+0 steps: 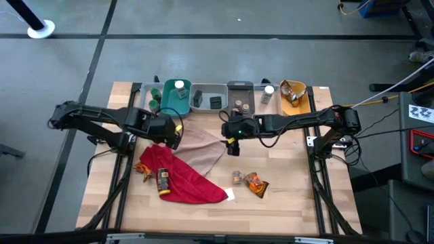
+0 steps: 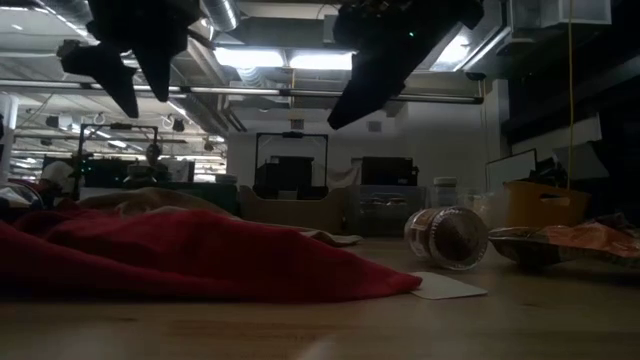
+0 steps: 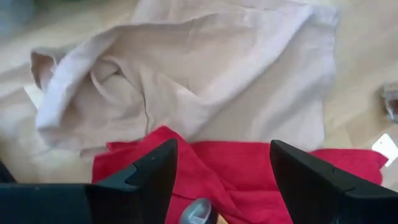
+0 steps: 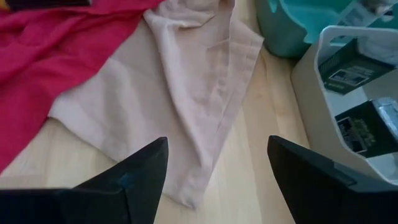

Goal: Sort spices by type
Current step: Put the white seasoning bottle into the transparent bin

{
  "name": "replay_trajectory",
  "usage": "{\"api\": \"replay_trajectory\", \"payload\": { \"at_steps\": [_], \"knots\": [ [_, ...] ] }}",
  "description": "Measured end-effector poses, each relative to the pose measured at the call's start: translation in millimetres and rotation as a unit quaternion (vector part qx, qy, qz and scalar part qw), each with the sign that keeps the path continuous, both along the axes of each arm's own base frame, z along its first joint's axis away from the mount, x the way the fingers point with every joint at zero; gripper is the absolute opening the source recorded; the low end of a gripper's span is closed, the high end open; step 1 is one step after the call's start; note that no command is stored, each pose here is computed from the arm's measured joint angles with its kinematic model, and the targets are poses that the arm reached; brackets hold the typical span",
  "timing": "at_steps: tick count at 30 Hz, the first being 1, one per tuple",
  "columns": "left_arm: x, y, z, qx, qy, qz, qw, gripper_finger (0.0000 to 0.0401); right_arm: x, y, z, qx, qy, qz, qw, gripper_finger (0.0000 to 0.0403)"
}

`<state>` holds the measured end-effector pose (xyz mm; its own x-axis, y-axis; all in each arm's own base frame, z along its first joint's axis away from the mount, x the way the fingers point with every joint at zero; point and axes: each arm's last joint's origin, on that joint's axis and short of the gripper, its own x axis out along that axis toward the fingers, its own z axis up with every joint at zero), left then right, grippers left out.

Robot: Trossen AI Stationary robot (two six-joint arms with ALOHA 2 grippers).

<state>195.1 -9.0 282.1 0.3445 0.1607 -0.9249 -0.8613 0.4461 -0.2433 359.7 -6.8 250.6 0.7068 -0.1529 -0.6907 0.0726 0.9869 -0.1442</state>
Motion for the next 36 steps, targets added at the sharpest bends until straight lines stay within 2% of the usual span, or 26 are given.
{"api": "replay_trajectory", "payload": {
  "at_steps": [12,17,19,25,28,31,36],
  "knots": [
    [0.3,3.1,0.1,0.020,0.006,-0.035,0.999,0.0239,2.1,-1.1,2.3,-0.014,-0.016,-0.014,1.000,0.0276],
    [4.1,18.5,3.0,0.097,-0.014,0.018,0.995,0.0239,4.2,-1.2,4.5,-0.014,-0.032,-0.015,0.999,0.0276],
    [7.3,30.1,5.4,0.133,-0.026,0.030,0.990,0.0239,5.0,-1.2,5.5,-0.013,-0.038,-0.015,0.999,0.0276],
    [20.9,78.4,13.8,0.227,-0.059,0.009,0.972,0.0239,7.0,-1.2,8.0,-0.013,-0.055,-0.015,0.998,0.0276],
    [21.2,106.9,13.8,0.270,-0.039,-0.002,0.962,0.0239,6.9,-1.2,8.0,-0.013,-0.054,-0.015,0.998,0.0276],
    [16.9,133.4,6.7,0.283,0.005,-0.005,0.959,0.0239,6.5,-1.2,7.4,-0.013,-0.051,-0.015,0.999,0.0276],
    [10.7,173.0,-12.4,0.267,0.060,-0.012,0.962,0.0239,6.7,-1.2,7.7,-0.013,-0.052,-0.015,0.998,0.0276]
  ]
}}
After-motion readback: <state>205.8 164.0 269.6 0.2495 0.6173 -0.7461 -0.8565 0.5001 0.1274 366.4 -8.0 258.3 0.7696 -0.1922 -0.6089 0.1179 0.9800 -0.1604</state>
